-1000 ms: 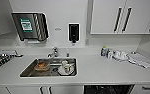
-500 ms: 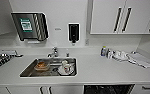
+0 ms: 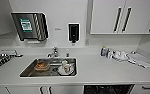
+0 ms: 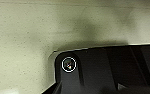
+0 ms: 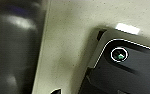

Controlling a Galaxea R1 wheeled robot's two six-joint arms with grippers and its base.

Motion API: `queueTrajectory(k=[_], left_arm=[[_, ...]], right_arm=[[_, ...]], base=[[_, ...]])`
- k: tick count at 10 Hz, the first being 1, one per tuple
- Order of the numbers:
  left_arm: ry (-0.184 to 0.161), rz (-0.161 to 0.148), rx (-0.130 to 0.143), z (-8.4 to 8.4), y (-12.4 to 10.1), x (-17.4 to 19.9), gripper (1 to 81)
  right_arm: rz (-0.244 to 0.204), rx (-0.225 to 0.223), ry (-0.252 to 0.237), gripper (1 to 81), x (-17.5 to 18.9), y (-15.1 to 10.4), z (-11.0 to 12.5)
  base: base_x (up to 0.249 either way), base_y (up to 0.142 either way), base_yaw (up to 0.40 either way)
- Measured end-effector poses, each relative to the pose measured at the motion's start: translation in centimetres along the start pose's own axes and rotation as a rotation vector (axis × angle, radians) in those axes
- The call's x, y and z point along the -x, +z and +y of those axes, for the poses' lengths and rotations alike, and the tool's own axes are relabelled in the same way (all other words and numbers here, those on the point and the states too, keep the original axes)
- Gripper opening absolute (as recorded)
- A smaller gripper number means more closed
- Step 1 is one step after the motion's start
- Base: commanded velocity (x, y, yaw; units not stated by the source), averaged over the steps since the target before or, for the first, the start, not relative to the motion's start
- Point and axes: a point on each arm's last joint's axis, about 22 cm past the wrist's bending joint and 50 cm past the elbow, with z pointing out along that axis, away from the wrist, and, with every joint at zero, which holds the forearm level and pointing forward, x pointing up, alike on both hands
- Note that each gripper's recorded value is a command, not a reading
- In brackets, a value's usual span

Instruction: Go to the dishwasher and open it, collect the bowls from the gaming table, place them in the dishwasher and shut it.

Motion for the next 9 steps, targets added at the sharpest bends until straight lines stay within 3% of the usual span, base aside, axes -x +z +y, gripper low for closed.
queueTrajectory(k=[3,5,9], left_arm=[[0.001,-0.001,0.001,0.1,0.0,0.0,81.1],[0.002,-0.002,-0.001,0.0,0.0,0.0,81.1],[0.003,-0.004,-0.003,0.0,0.0,0.1,81.1]], right_arm=[[-0.032,-0.010,-0.038,81.1,0.1,-0.4,-1.1],[-0.046,-0.032,-0.088,81.1,0.2,-0.5,-3.0],[-0.136,-0.063,-0.216,81.1,0.3,-2.0,-6.5]], base=[[0.000,0.000,0.000],[0.000,0.000,0.000],[0.000,0.000,0.000]])
